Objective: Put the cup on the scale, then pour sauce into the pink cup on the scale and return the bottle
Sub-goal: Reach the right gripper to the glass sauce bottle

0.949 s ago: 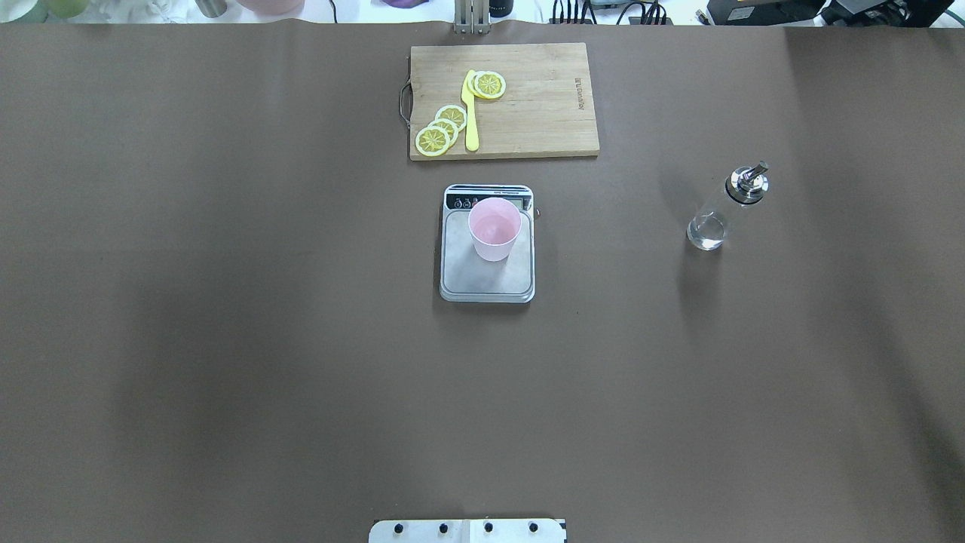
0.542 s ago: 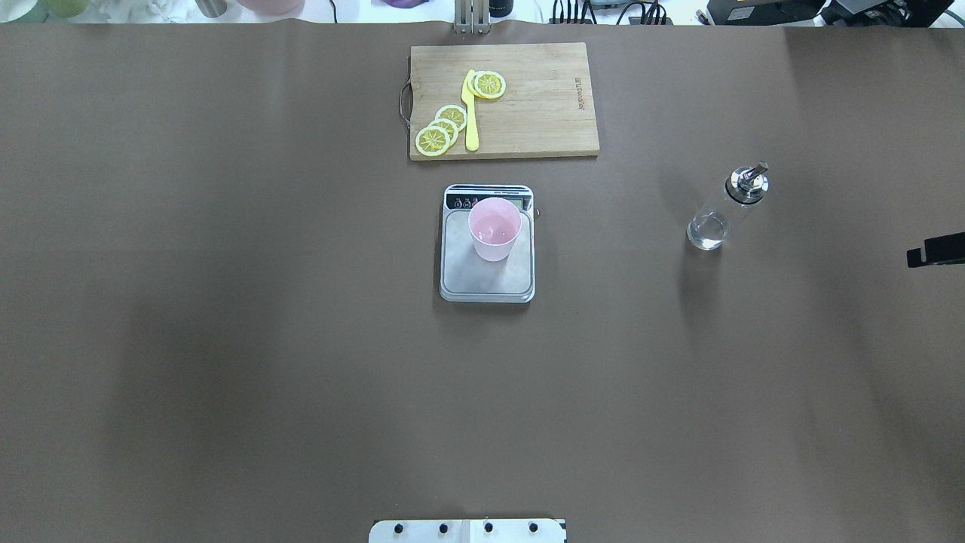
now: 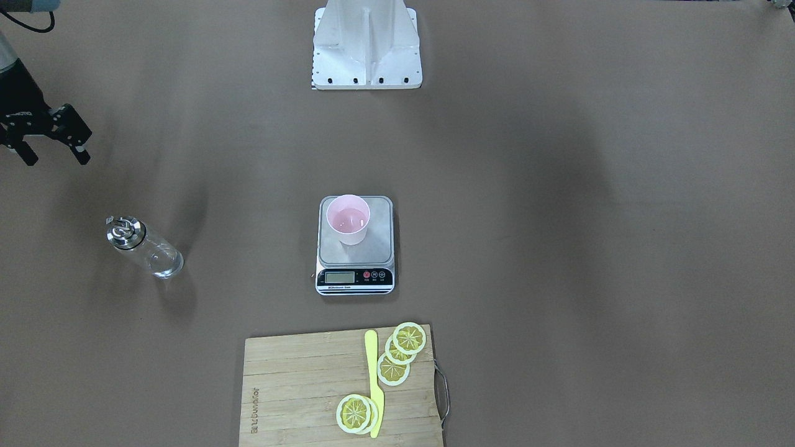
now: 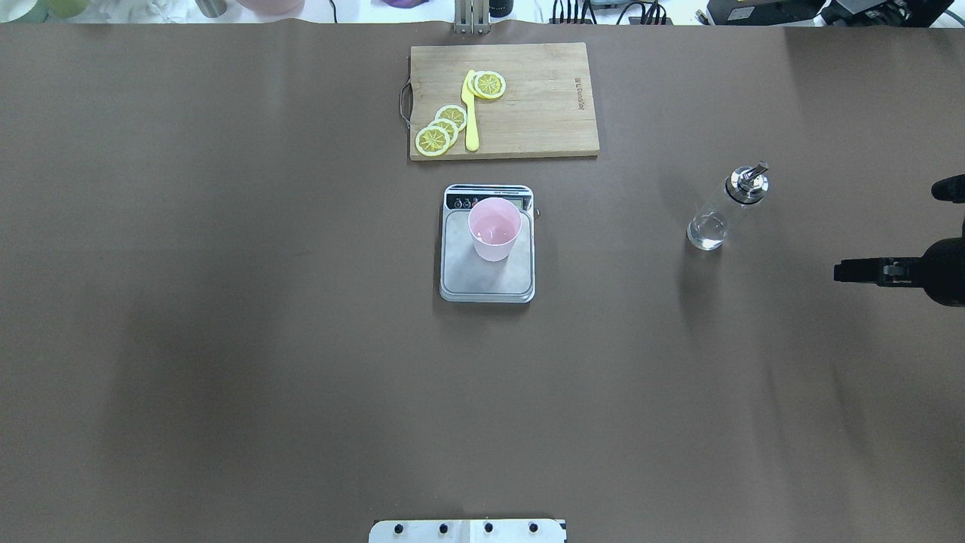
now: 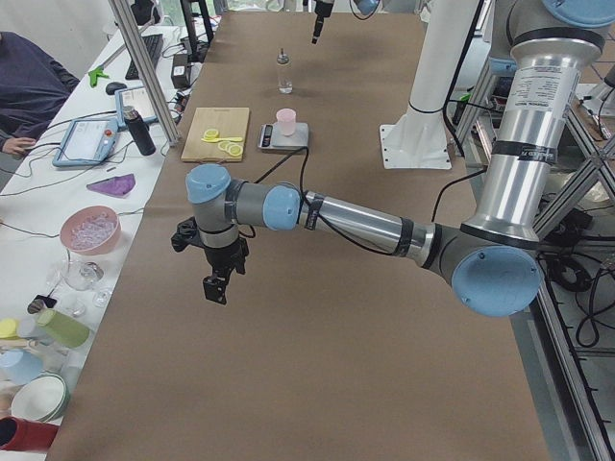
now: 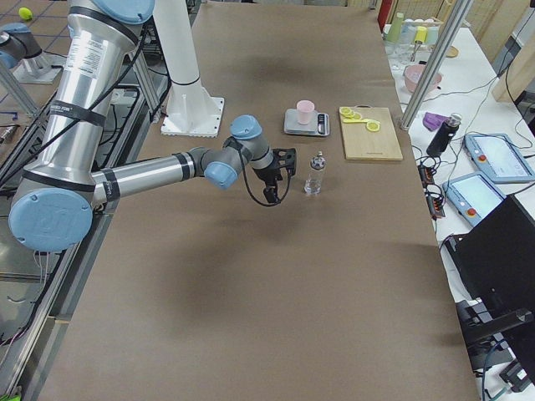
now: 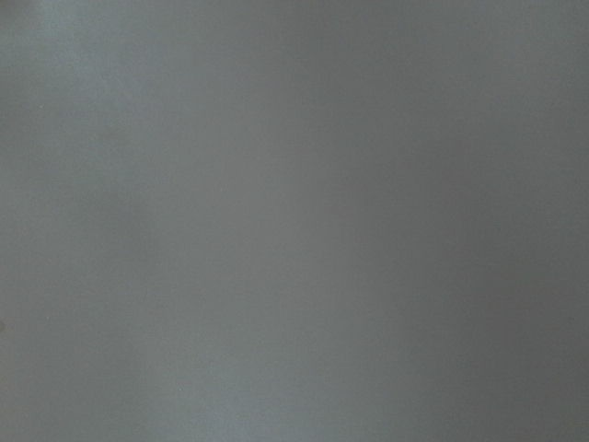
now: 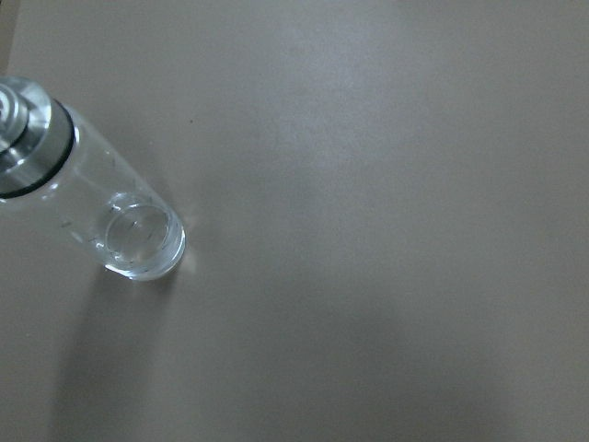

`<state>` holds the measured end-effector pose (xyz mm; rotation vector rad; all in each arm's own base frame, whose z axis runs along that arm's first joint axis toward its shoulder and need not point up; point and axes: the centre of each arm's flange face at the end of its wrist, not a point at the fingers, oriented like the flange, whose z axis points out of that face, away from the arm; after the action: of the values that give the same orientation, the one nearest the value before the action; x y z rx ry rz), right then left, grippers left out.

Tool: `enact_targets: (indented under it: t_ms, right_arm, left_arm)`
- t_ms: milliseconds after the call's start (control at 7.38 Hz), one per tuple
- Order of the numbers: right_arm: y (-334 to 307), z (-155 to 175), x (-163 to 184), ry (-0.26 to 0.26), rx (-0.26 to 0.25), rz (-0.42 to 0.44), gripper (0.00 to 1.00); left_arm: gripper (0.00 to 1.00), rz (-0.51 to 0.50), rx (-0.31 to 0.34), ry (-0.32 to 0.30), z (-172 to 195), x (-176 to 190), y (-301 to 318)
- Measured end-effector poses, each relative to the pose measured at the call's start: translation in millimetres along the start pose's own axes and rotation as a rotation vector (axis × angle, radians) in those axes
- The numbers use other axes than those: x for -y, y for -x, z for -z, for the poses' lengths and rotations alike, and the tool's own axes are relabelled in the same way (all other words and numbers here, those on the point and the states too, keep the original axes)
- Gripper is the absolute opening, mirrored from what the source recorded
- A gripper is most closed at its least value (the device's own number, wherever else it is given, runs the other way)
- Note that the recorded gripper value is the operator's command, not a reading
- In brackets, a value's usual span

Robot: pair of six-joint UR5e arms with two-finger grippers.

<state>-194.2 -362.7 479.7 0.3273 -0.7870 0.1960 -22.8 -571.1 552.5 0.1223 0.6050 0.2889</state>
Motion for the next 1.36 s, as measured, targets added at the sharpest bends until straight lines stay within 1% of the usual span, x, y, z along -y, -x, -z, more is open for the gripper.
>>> enact_targets:
  t_ms: [271, 542, 678, 949, 1084, 1355]
  right_arm:
    - [29, -18, -19, -0.072, -0.029, 0.005, 1.0]
    - [54, -34, -39, -0.161, -0.055, 0.043, 1.0]
    - [67, -40, -46, -0.201, -0.058, 0.067, 1.0]
    - [94, -52, -55, -0.254, -0.042, 0.095, 0.99]
    - [109, -57, -57, -0.283, -0.03, 0.092, 1.0]
    - [143, -73, -61, -0.384, -0.011, 0.044, 1.0]
  left_arm:
    - [0.98, -0.002, 0.001, -0.001, 0, -1, 0]
    - [0.98, -0.003, 0.001, -0.001, 1, -2, -1]
    - [0.98, -0.004, 0.001, -0.003, 1, -2, -1]
    - [0.98, -0.006, 0.003, -0.004, 2, -3, -1]
    - [0.98, -0.006, 0.003, -0.003, 2, -3, -1]
    - [0.98, -0.002, 0.0, 0.003, -2, -6, 0]
